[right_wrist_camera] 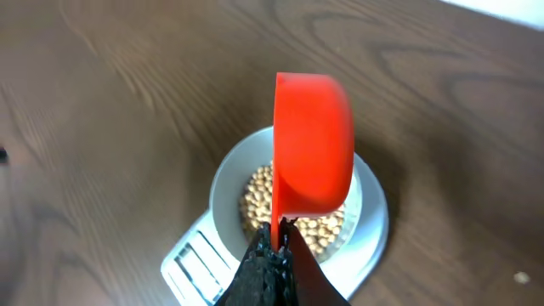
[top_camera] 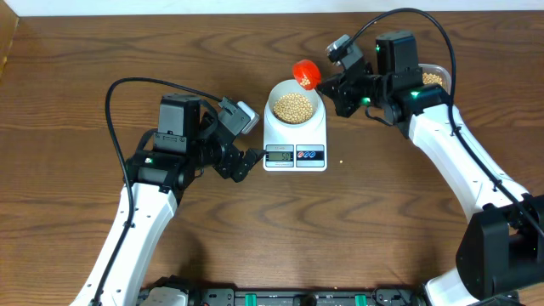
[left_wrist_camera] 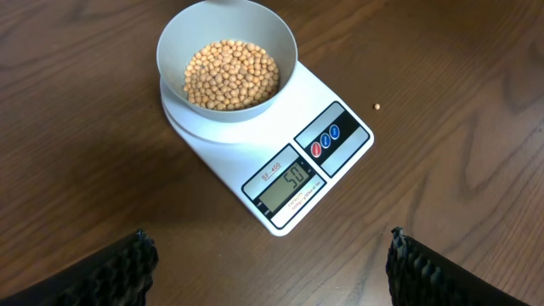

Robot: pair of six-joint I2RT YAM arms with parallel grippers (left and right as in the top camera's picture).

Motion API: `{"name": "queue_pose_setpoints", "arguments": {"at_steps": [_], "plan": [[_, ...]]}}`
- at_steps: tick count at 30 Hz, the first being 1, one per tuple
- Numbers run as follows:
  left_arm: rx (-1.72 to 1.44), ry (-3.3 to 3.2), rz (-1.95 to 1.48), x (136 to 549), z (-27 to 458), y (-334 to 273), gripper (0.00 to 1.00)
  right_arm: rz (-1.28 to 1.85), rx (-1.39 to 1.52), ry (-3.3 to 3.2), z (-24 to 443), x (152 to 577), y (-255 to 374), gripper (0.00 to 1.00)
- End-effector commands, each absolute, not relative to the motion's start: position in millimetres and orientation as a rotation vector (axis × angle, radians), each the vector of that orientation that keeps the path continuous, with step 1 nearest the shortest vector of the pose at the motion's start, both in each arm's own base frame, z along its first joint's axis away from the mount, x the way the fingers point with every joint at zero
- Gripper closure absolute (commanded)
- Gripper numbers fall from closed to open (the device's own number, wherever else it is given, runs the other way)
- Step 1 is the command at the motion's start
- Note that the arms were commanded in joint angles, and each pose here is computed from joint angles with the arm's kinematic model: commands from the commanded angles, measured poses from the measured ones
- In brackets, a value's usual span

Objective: Scoop item into bowl and weigh 50g on scale
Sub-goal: 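Move the red scoop back right to the soybean tub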

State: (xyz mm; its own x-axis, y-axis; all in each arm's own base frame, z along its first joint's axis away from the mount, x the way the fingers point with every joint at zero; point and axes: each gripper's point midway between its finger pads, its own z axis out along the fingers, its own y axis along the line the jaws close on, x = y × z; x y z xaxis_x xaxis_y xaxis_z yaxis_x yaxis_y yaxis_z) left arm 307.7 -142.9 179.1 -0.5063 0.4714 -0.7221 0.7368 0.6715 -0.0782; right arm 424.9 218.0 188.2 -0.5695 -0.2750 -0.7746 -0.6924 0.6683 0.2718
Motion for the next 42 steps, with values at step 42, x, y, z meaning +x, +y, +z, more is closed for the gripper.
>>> {"name": "queue_pose_setpoints", "arguments": {"at_steps": [42], "plan": [[0.92, 2.196, -0.505, 306, 180, -143, 0.11, 0.296, 0.095, 2.401, 159, 453, -60, 0.99]]}}
